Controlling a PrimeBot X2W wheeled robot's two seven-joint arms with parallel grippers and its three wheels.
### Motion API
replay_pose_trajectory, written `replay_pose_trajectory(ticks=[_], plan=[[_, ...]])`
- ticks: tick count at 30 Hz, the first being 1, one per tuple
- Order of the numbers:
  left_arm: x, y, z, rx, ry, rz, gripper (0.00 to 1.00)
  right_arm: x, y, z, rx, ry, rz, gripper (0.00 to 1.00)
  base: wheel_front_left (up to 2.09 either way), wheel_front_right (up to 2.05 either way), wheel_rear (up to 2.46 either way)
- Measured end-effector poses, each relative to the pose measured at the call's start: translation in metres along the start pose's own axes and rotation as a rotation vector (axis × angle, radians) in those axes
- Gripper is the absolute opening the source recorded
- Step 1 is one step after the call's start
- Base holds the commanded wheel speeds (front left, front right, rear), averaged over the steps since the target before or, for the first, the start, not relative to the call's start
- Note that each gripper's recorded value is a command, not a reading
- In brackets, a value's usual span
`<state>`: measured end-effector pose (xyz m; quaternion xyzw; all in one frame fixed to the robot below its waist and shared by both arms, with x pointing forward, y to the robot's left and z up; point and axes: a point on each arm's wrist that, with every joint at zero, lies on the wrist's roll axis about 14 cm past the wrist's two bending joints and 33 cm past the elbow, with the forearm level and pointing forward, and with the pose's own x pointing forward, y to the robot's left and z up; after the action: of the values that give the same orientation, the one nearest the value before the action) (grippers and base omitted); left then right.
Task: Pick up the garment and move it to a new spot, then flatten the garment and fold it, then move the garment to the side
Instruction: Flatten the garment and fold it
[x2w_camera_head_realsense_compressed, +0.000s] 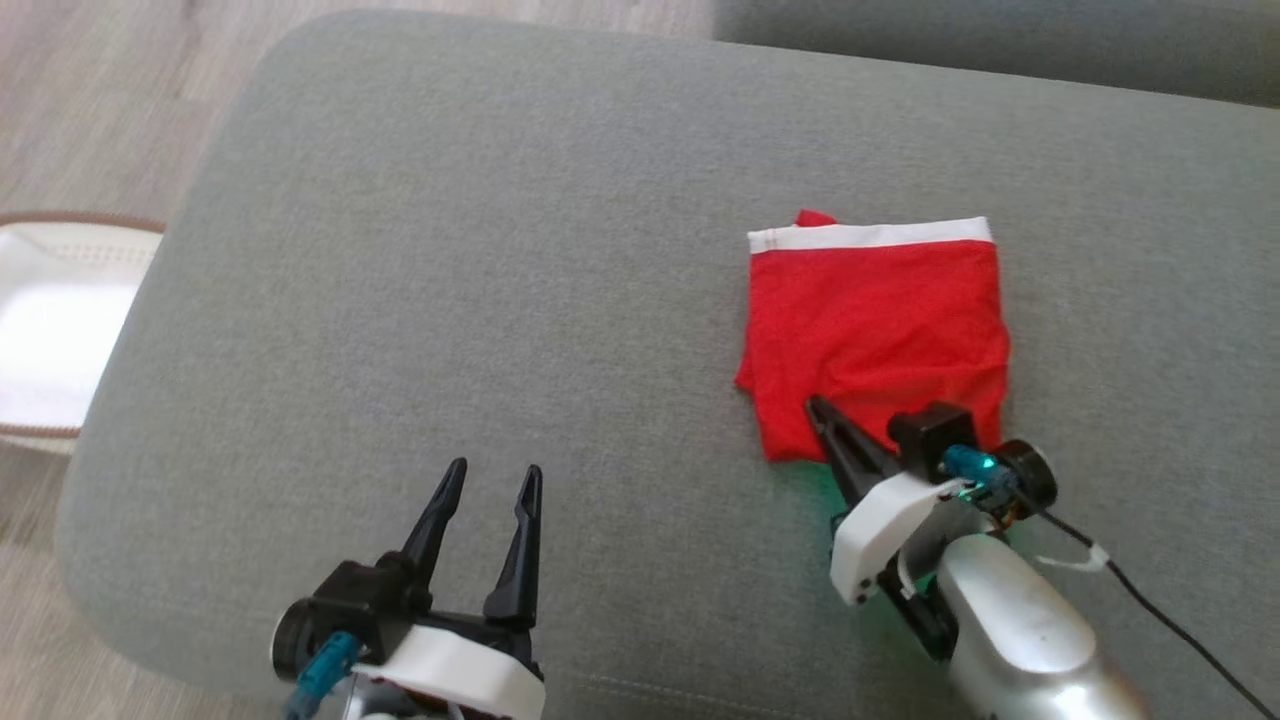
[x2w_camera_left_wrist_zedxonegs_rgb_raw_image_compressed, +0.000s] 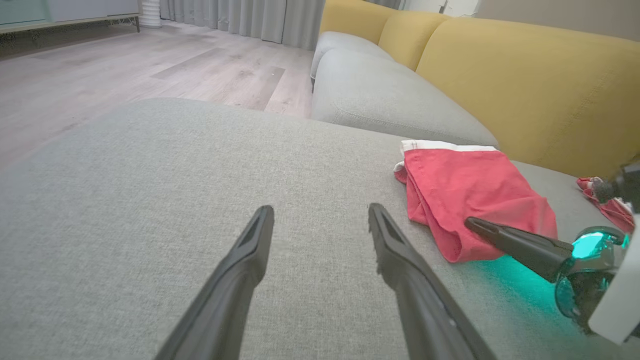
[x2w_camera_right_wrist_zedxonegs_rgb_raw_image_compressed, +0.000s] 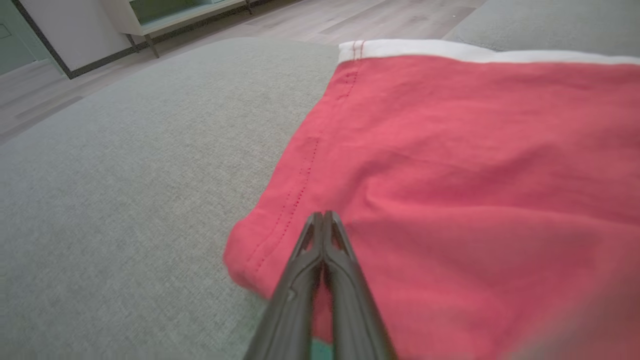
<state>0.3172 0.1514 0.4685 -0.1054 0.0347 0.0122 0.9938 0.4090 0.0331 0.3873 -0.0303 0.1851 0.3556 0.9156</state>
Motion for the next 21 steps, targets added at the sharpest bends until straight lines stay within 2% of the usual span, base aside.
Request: replay_pose_trajectory(ticks=[5, 10, 11, 12, 13, 14, 21], plan=[[0.002, -0.006, 0.004, -0.001, -0.015, -0.026, 1.00, -0.009, 0.001, 0.005, 0.007, -0.028, -0.006, 0.00, 0.00, 0.00, 0.00], [0.003, -0.010, 0.010, 0.003, -0.039, -0.047, 1.00, -0.025, -0.020, 0.035, 0.056, -0.152, -0.091, 0.00, 0.00, 0.00, 0.00], [0.003, -0.012, 0.012, 0.007, -0.045, -0.054, 1.00, -0.030, -0.026, 0.041, 0.061, -0.180, -0.115, 0.13, 0.00, 0.00, 0.00], [0.003, -0.013, 0.013, 0.010, -0.051, -0.060, 1.00, -0.037, -0.033, 0.046, 0.064, -0.206, -0.142, 0.42, 0.00, 0.00, 0.00], [0.003, -0.013, 0.015, 0.012, -0.056, -0.065, 1.00, -0.044, -0.040, 0.049, 0.061, -0.226, -0.168, 0.78, 0.00, 0.00, 0.00], [0.002, -0.011, 0.016, 0.020, -0.061, -0.064, 1.00, -0.053, -0.048, 0.050, 0.058, -0.240, -0.198, 1.00, 0.00, 0.00, 0.00], [-0.016, -0.006, 0.007, 0.053, -0.042, -0.079, 1.00, -0.124, -0.093, 0.036, 0.090, -0.302, -0.417, 1.00, 0.00, 0.00, 0.00]])
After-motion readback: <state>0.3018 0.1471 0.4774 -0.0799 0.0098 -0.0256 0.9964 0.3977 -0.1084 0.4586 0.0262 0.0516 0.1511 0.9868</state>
